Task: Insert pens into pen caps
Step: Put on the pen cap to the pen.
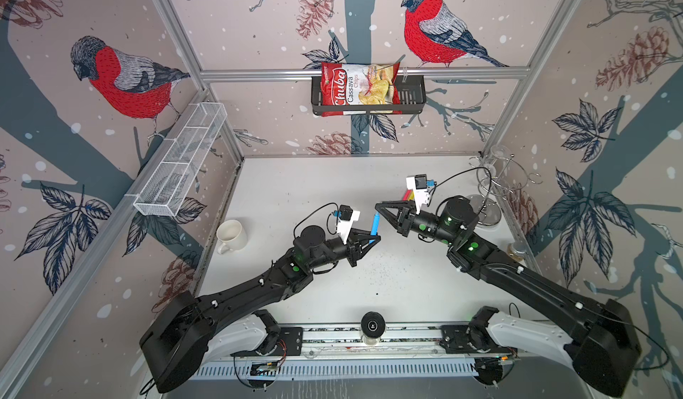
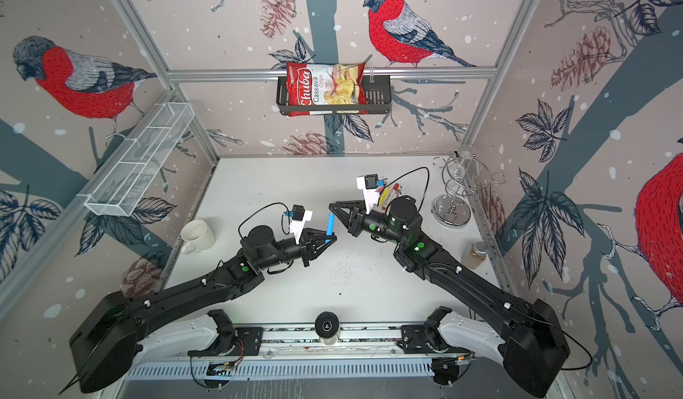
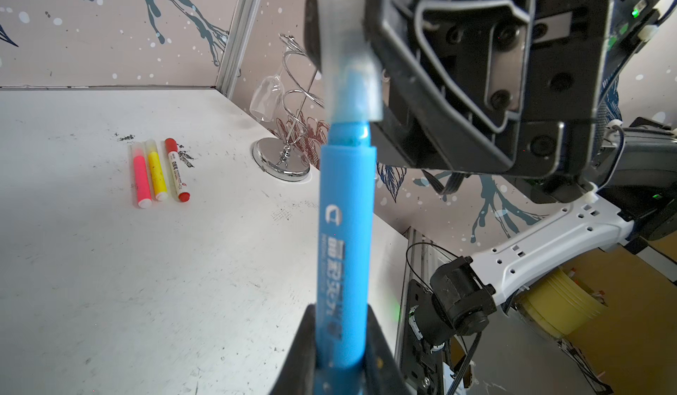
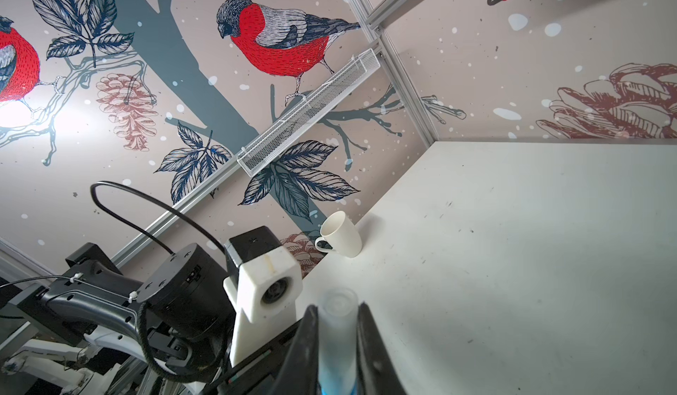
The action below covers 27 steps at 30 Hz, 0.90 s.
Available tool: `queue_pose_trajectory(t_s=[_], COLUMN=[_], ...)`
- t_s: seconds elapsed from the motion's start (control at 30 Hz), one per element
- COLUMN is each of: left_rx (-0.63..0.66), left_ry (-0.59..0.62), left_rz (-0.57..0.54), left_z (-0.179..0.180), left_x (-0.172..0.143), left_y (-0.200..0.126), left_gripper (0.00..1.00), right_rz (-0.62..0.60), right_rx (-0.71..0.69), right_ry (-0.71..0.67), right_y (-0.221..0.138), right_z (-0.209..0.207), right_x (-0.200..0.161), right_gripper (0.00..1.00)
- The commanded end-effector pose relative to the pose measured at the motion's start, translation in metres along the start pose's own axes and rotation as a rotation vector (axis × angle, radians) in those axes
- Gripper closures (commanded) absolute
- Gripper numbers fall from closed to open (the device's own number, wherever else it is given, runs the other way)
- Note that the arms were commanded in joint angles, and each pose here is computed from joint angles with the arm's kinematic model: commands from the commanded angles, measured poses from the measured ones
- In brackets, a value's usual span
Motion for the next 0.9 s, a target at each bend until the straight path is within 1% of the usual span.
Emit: queue_pose_trajectory(t_s=[0.0,0.23,0.47,0.7,0.87], left_rx=[-0.03,-0.065,-0.091,-0.179,-0.209], left_ry=[0.036,0.029,0.046,0.076,0.091], left_rz=[-0.104,-0.137,-0.151,-0.19,-0.223], left_z=[-0.006,-0.012,-0.018,-0.033,-0.039], left_x=[0.023,0.028,0.033,0.045,0.053], left_y=[-0.001,-0.004,-0.007,-0.014,-0.018], left_gripper=[1.0,1.0,1.0,1.0,1.0], right_rz=[-0.002,0.018,0.069,0.134,0.163], right_rx=[0.033,0.065,0.117,0.173,0.195], right_ry=[-0.006,-0.012,-0.042,-0.101,-0.112], right_y=[-0.001,-0.002,-0.004,-0.007,-0.007], right_z=[0.006,0.006,0.013,0.026,0.03], right_x=[-0.002,-0.01,-0.017,-0.022,-0.024], right_gripper=[1.0,1.0,1.0,1.0,1.0])
Point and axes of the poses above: each gripper's point midway between its finger pads, its own y axis out along the fingers, its own z axis along the line the jaws close on, x = y × z, the point moved 4 cm from there along -y, back along the fingers, and after that the axes turned 15 degrees about y, right-handed, at the moved point
